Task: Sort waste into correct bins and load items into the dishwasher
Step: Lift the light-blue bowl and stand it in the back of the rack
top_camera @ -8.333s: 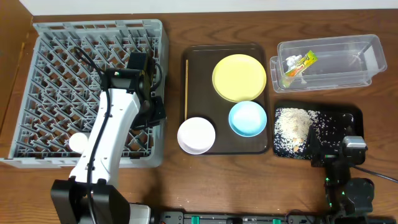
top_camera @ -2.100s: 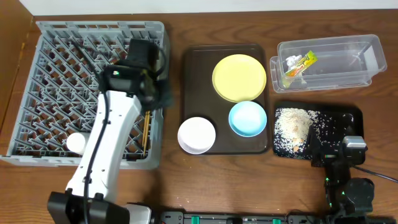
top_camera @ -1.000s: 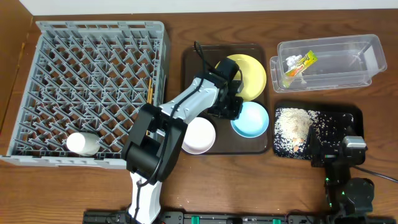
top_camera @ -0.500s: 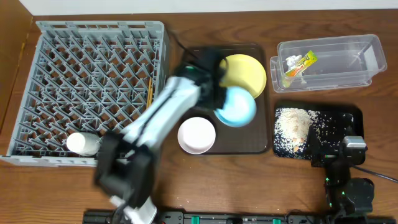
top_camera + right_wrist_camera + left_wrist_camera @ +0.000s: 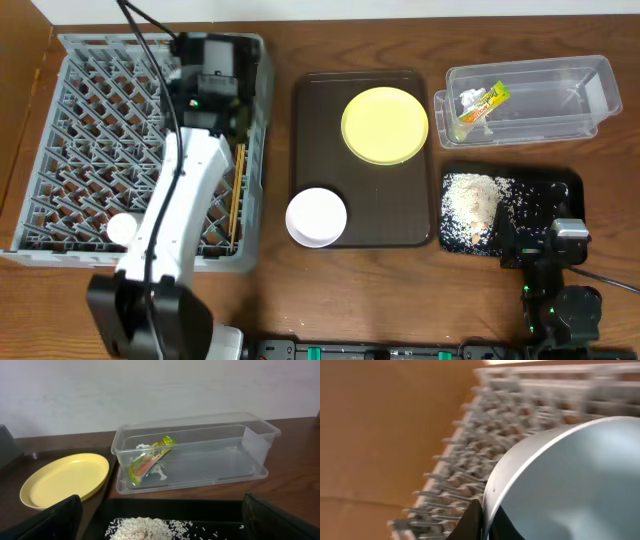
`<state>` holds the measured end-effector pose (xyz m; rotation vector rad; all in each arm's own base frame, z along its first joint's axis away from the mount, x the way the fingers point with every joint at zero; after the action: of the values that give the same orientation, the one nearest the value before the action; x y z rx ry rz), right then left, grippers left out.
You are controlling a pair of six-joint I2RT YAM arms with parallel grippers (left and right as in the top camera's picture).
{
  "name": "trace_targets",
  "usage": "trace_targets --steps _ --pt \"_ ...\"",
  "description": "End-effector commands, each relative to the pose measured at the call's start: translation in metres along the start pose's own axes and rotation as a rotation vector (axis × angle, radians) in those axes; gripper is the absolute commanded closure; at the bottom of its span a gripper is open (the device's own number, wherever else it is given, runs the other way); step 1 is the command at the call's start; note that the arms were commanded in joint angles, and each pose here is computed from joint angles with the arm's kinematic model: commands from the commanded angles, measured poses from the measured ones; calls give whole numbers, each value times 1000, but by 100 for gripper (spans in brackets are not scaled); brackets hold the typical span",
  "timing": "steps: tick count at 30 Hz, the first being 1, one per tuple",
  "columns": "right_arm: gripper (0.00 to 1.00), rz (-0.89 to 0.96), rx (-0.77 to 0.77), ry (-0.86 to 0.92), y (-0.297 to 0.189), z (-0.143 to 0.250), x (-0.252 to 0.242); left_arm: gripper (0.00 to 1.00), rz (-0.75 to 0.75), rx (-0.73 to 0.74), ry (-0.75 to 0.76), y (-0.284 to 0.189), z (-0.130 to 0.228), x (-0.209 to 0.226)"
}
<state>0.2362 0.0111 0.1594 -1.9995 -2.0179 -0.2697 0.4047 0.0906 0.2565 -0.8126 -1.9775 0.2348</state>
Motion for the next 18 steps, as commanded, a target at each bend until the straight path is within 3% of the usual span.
trace_targets --steps 1,11,18 --pt "1 9 -2 -13 0 0 -2 92 -152 69 65 30 8 15" --pt "1 9 -2 -13 0 0 -2 92 -325 120 232 85 3 -27" --pt "1 9 -2 -13 0 0 -2 93 -348 122 263 96 2 -39"
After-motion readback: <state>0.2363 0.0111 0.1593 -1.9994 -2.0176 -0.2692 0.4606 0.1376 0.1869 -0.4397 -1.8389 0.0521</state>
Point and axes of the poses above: each gripper's point midway between its finger pads, its own y axis out along the fingers, its own x axis along the line the jaws close on, z = x × y, the point moved 1 cm from there along -y, back along the fingers, and after that the axes turned 13 degrees about y, right-handed, at the moved point
